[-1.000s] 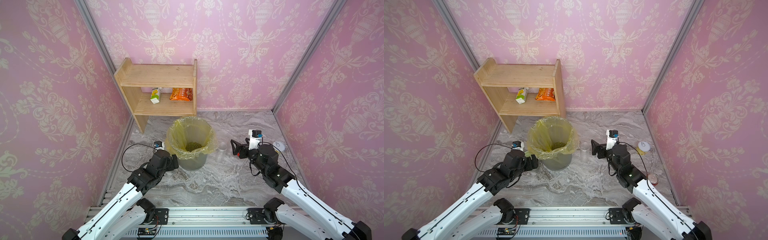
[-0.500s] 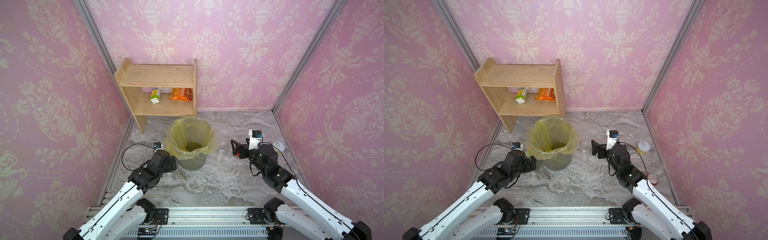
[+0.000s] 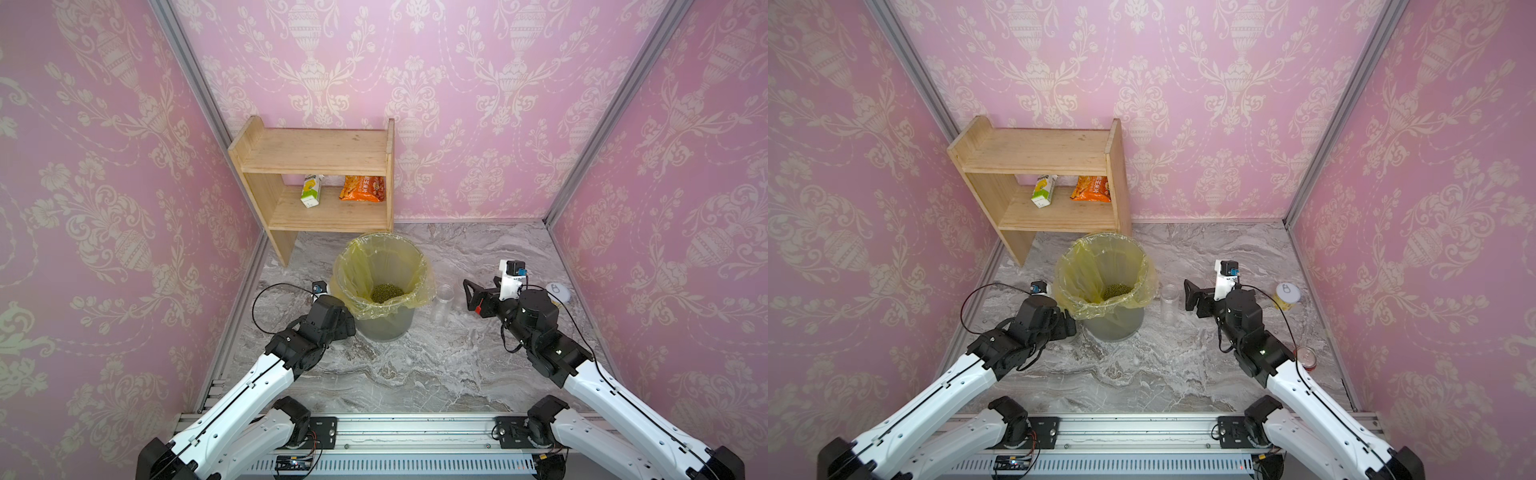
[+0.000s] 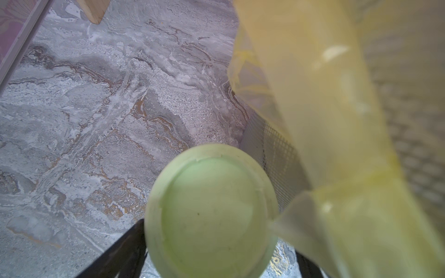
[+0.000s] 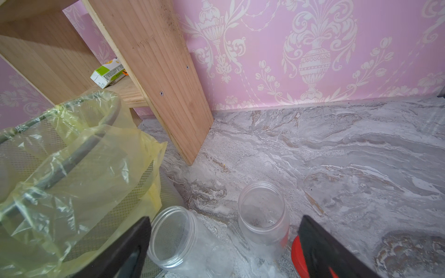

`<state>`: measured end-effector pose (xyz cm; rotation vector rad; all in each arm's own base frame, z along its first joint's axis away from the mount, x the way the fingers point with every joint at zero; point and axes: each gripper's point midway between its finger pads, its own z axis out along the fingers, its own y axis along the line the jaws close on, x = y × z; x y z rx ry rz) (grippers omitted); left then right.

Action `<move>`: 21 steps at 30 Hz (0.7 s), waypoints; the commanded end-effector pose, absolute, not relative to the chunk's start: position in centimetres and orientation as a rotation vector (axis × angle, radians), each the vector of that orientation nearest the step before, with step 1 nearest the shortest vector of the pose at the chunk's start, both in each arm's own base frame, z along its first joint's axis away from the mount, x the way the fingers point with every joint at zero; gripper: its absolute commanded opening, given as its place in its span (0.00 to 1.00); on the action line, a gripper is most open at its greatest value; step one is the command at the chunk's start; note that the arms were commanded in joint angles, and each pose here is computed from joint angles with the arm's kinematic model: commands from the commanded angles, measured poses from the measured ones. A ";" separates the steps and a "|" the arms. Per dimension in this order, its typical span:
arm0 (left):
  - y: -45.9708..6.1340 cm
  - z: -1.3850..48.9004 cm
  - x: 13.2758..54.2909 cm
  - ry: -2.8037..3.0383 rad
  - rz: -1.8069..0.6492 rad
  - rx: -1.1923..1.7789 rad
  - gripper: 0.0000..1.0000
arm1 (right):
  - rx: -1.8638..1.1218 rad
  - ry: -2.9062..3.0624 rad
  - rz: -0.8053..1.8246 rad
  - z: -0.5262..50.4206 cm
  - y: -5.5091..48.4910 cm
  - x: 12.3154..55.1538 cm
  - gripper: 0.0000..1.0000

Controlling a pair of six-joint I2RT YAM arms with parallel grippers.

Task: Empty moldy mung beans from jars
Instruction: Pick up the jar from the center of the board.

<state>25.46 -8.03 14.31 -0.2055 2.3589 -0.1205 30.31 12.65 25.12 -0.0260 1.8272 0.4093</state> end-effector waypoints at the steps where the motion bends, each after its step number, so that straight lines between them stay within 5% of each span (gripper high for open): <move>1: -7.3 13.5 25.5 2.354 -0.073 -0.192 0.93 | 0.003 1.833 0.405 24.8 12.2 30.3 0.97; 15: -7.5 13.0 26.9 2.294 -0.086 -0.218 0.93 | 0.004 1.832 0.419 24.9 12.3 30.3 0.97; 21: -7.5 12.8 26.9 2.300 -0.079 -0.208 0.86 | 0.006 1.834 0.409 24.9 12.2 30.3 0.97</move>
